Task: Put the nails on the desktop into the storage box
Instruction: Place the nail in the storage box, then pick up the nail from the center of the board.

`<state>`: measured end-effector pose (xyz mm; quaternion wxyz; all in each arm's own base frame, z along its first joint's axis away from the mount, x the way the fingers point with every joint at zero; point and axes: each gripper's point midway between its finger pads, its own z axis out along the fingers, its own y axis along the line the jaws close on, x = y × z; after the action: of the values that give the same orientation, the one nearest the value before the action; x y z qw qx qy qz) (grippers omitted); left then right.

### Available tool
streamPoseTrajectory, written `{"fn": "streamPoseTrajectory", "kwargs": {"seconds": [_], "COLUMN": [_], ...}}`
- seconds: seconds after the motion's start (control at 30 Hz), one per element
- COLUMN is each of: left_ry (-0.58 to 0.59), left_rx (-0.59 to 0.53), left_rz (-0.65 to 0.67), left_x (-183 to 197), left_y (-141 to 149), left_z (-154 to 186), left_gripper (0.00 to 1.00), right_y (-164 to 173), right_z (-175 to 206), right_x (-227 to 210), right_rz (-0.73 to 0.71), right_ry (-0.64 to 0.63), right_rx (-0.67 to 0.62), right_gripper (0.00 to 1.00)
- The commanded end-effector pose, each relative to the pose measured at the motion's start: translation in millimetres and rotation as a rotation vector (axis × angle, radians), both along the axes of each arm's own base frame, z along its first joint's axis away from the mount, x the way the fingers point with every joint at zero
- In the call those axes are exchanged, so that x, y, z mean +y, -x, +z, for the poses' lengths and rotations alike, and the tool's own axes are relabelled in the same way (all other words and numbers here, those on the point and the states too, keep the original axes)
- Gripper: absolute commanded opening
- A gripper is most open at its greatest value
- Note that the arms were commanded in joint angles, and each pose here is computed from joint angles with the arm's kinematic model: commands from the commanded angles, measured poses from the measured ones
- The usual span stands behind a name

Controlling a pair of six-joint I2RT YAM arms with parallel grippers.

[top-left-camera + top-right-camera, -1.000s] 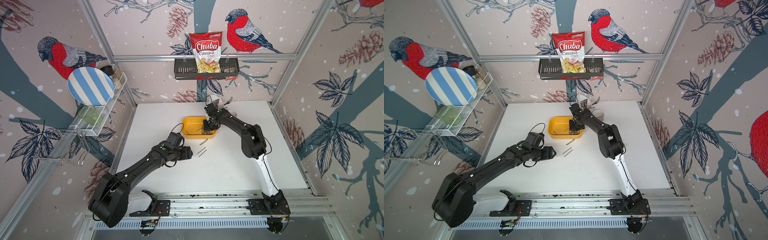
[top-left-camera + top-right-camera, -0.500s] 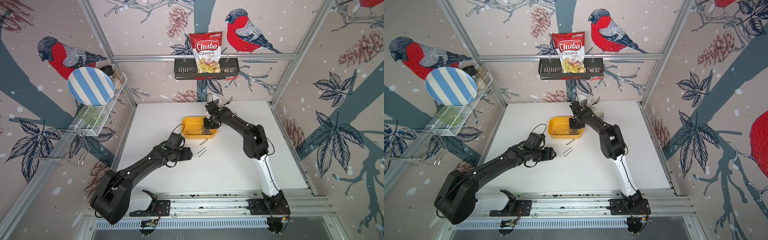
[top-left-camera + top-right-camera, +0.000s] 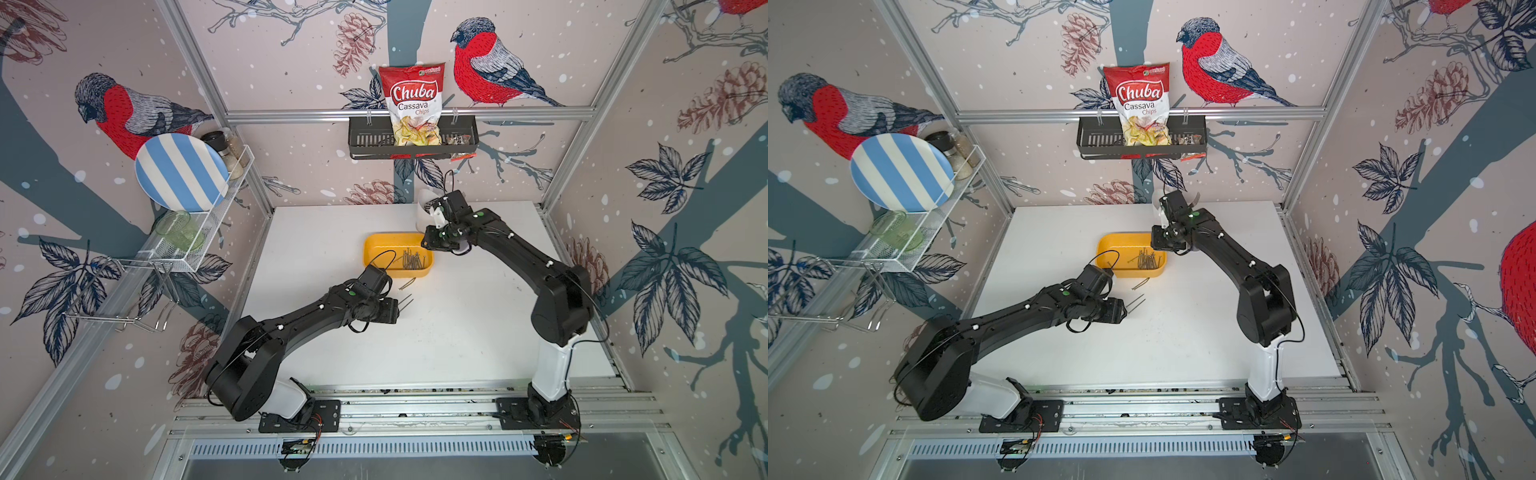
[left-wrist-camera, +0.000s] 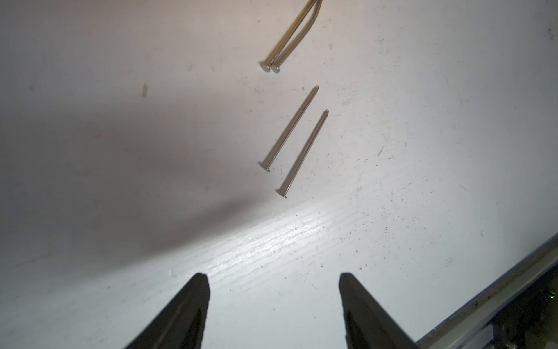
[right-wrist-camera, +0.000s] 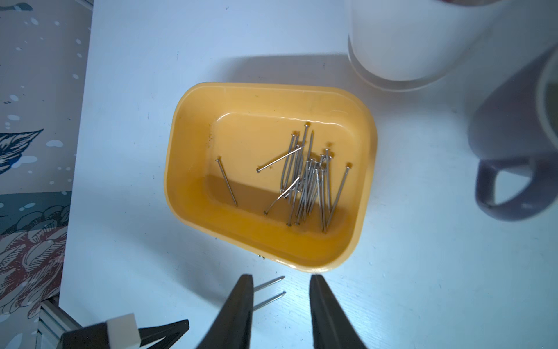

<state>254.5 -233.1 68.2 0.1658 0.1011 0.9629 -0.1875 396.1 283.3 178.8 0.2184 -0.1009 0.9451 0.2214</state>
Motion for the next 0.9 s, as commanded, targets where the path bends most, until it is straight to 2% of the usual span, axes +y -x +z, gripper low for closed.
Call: {"fn": "streamPoseTrajectory", "kwargs": {"seconds": [0.0, 0.23, 0.87], "left_ry": [-0.032, -0.067, -0.134], "left_rx": [-0.019, 0.011, 0.068], "left_rz": [-0.034, -0.067, -0.138], "left_x": [-4.8, -10.0, -25.6], "left_y": [-5.5, -5.1, -9.8], "left_z": [-4.1, -19.3, -54.7], "left_gripper": [0.7, 0.69, 0.67], "right_y": [13.5, 47.6, 63.7], "right_z": [16.5, 28.1, 30.7], "right_x": [-4.1, -33.8, -52.4], "right_rz": [-0.009, -0.051, -0.068], "right_ry": [-0.082, -0.16, -0.154], "right_rx": [-0.063, -0.166, -0.169], "right_gripper": [0.48, 0.58, 0.6]}}
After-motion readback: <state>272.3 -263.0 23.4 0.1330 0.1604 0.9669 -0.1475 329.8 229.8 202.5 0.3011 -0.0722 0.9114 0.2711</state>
